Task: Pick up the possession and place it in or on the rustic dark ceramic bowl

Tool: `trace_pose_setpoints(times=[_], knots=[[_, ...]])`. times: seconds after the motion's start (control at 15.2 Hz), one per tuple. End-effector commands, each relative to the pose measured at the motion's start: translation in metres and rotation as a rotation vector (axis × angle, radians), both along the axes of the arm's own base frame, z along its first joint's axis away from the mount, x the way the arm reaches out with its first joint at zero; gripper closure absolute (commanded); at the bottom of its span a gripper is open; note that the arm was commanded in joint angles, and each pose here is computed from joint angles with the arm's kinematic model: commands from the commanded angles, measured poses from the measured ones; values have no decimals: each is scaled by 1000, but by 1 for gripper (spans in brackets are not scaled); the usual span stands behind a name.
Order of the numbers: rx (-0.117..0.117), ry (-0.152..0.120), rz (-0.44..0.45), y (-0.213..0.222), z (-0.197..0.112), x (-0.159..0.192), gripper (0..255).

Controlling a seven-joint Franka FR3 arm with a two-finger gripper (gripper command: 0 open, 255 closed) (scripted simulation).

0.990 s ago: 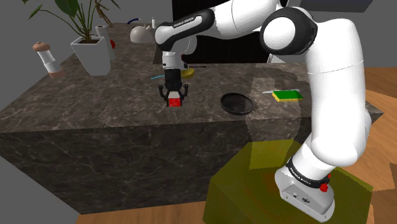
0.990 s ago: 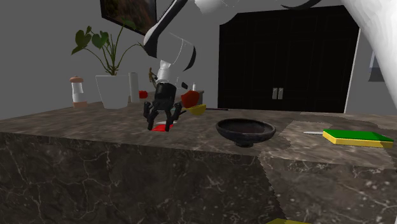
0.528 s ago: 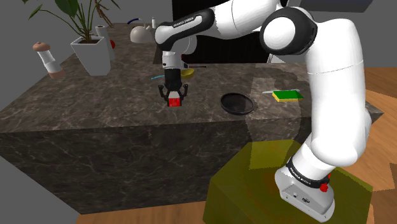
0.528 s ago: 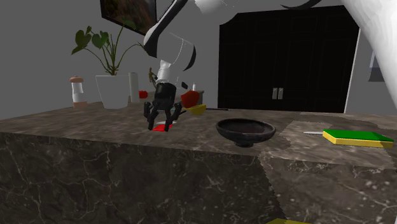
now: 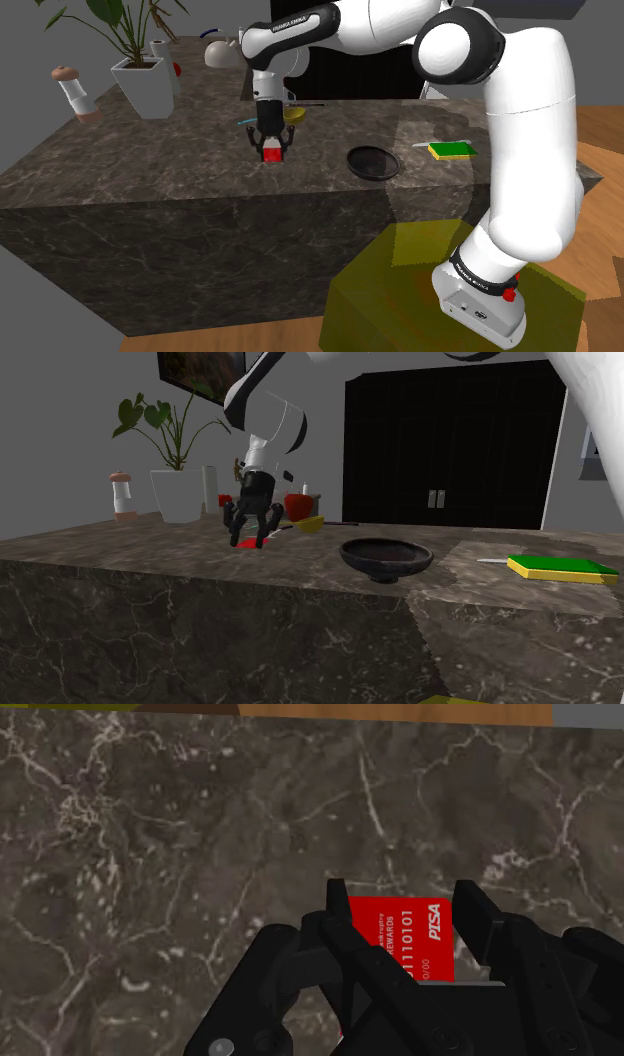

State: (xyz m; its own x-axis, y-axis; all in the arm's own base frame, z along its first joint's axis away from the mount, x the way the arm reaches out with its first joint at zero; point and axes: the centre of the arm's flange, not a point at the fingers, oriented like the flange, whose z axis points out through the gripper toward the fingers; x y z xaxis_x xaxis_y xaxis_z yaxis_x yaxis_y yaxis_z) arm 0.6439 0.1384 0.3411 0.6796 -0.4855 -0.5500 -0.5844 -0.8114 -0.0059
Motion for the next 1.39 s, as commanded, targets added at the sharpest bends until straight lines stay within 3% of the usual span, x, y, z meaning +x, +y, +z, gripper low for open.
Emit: trace_pose_setpoints(times=[0.0, 1.32], knots=[[0, 0, 0, 0, 11, 0, 255], [0, 0, 0, 0, 117, 0, 255]])
